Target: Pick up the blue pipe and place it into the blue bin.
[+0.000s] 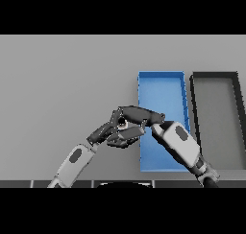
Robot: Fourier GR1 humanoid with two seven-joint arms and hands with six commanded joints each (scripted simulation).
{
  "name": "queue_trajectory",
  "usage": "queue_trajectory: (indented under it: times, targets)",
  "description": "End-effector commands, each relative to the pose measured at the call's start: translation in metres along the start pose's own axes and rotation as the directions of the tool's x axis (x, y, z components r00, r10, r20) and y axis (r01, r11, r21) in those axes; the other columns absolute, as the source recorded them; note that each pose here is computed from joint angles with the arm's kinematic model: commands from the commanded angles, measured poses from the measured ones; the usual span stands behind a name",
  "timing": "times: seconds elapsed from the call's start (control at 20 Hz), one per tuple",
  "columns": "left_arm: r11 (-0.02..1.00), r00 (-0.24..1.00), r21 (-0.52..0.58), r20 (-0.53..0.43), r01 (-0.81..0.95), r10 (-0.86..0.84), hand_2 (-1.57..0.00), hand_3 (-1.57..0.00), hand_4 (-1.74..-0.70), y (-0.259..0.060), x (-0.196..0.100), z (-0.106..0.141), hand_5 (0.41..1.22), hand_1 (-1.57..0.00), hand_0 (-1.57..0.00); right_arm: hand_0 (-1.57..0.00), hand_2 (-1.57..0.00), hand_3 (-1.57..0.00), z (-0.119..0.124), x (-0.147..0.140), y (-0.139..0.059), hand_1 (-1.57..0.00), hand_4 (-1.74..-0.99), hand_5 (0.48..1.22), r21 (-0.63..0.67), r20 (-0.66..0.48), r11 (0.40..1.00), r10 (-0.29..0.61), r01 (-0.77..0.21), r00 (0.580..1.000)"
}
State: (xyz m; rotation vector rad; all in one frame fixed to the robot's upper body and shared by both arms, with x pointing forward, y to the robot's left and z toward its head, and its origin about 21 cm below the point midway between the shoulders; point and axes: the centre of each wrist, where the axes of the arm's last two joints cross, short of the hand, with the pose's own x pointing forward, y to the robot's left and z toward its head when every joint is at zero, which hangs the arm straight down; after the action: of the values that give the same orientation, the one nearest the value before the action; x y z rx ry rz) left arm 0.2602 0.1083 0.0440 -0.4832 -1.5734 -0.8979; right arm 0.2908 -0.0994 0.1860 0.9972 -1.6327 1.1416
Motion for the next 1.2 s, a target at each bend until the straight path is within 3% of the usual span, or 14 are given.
queue_trajectory:
  times: [0.0, 0.15, 0.25, 0.55, 0.7, 0.9, 1.15]
  targets:
    - [1.000, 1.000, -0.001, -0.007, -0.005, 0.005, -0.03, -0.03, -0.90, -0.001, 0.002, -0.001, 0.609, -0.03, -0.03, -1.57, -1.57, -1.57, 0.002, 0.001, -0.005, -1.57, -1.489, 1.220, -0.006, -0.001, 0.999, -0.045, 0.045, 0.999]
    - [1.000, 1.000, -0.007, 0.005, -0.017, 0.017, -0.01, -0.01, -0.91, -0.003, 0.003, 0.003, 0.543, -0.01, -0.01, -1.57, -1.57, -1.57, 0.001, 0.011, -0.009, -1.57, -1.491, 1.221, 0.006, -0.004, 0.979, -0.203, 0.203, 0.979]
    - [1.000, 1.000, -0.002, -0.008, -0.015, 0.015, -0.01, -0.01, -0.92, -0.003, 0.004, 0.005, 0.515, -0.01, -0.01, -1.57, -1.57, -1.57, -0.002, 0.035, -0.019, -1.57, -1.490, 1.221, -0.017, 0.013, 0.966, -0.257, 0.258, 0.966]
    - [1.000, 0.999, -0.006, -0.033, -0.008, 0.008, 0.00, 0.00, -0.92, -0.002, 0.006, 0.007, 0.488, 0.00, 0.00, -1.57, -1.57, -1.57, -0.020, 0.107, -0.060, -1.57, -1.495, 1.221, -0.025, 0.154, 0.987, -0.151, 0.156, 0.976]
    - [1.000, 1.000, 0.001, -0.025, 0.005, -0.005, 0.00, 0.00, -0.91, 0.001, 0.007, 0.007, 0.486, 0.00, 0.00, -1.57, -1.57, -1.57, -0.013, 0.128, -0.091, -1.57, -1.496, 1.221, -0.209, 0.178, 0.967, -0.106, 0.143, 0.978]
    - [1.000, 0.999, 0.004, -0.037, 0.012, -0.012, 0.00, 0.00, -0.89, 0.004, 0.008, 0.010, 0.485, 0.00, 0.00, -1.57, -1.57, -1.57, 0.010, 0.121, -0.134, -1.57, -1.498, 1.221, -0.414, 0.078, 0.905, -0.066, 0.093, 0.995]
    - [1.000, 0.999, 0.006, -0.031, 0.016, -0.016, 0.00, 0.00, -0.88, 0.003, 0.007, 0.009, 0.482, 0.00, 0.00, -1.57, -1.57, -1.57, 0.050, 0.060, -0.163, -1.57, -1.499, 1.221, -0.611, -0.042, 0.781, -0.193, 0.128, 0.980]
